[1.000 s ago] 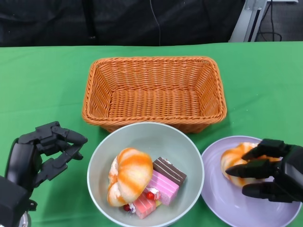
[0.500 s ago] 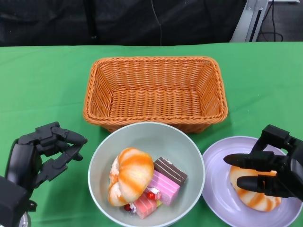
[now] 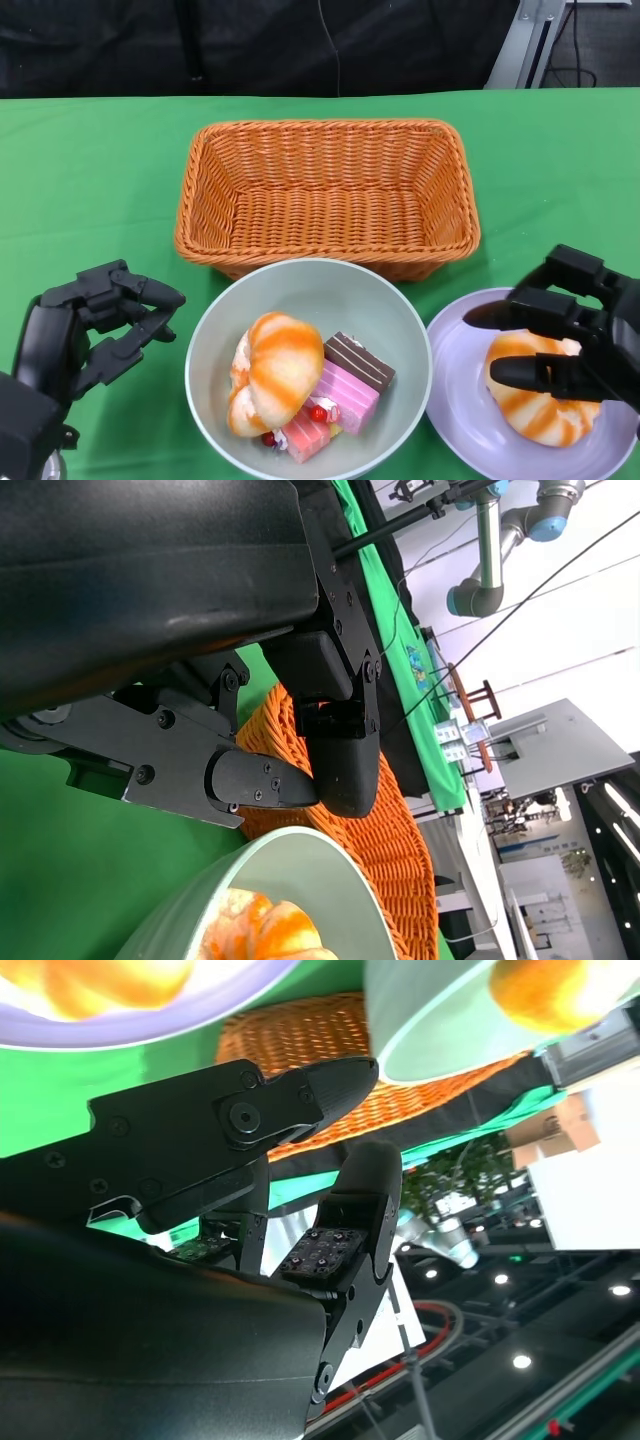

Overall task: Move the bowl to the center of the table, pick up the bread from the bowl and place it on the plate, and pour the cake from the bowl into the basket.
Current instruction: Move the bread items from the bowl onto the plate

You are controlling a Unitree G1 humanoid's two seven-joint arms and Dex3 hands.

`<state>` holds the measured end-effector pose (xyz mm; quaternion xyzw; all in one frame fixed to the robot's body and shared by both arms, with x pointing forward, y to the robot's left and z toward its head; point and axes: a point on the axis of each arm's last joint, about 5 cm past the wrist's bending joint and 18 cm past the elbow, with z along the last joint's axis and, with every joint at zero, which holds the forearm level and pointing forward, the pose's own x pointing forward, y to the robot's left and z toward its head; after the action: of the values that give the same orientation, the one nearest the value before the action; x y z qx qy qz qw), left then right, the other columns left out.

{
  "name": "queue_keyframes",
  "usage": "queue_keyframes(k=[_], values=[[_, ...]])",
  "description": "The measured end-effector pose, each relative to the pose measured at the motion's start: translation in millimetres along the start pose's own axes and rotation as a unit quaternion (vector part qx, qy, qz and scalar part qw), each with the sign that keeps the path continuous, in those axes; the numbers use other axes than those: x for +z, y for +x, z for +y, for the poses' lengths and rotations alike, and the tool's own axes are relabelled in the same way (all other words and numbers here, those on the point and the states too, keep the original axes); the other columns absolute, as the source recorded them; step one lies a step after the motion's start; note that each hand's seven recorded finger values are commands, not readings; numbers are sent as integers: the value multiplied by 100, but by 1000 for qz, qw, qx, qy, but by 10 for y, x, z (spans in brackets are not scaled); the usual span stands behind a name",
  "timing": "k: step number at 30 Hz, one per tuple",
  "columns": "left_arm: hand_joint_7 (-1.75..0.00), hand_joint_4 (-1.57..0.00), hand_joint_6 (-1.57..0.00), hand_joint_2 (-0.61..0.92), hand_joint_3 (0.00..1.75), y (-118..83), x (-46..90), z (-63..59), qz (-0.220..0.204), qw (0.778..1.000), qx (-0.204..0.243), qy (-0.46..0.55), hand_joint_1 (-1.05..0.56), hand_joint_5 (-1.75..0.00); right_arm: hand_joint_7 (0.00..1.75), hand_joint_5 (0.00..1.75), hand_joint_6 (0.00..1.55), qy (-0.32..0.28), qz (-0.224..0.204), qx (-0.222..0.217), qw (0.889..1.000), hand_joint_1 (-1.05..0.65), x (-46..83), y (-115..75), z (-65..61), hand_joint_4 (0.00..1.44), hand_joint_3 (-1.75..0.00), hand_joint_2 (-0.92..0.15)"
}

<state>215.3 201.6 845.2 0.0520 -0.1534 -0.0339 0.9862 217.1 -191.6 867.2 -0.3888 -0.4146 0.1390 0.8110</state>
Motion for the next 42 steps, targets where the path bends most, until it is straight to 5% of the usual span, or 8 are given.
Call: queue_keyframes(k=[14,19,26,42], values=[[-92,-88,-95,92,23,-7,-8,-3,3,1000,5,0,-25,-122,6,61,87,18,-17,-4,1000,-66,91,94,-44,86,-9,-92],[-91,-88,-96,92,23,-6,-8,-5,3,1000,5,0,-25,-122,5,57,86,19,-18,-7,1000,-67,104,102,-57,83,-9,-92],[-92,-88,-95,92,23,-6,-7,-4,1,1000,5,0,-24,-123,4,55,84,34,-68,-37,996,-68,281,248,-159,80,-10,-92],[-93,-88,-95,92,23,23,34,0,-14,1000,5,3,-26,-127,2,52,83,62,-83,-35,994,-65,382,358,-113,81,-8,-92]])
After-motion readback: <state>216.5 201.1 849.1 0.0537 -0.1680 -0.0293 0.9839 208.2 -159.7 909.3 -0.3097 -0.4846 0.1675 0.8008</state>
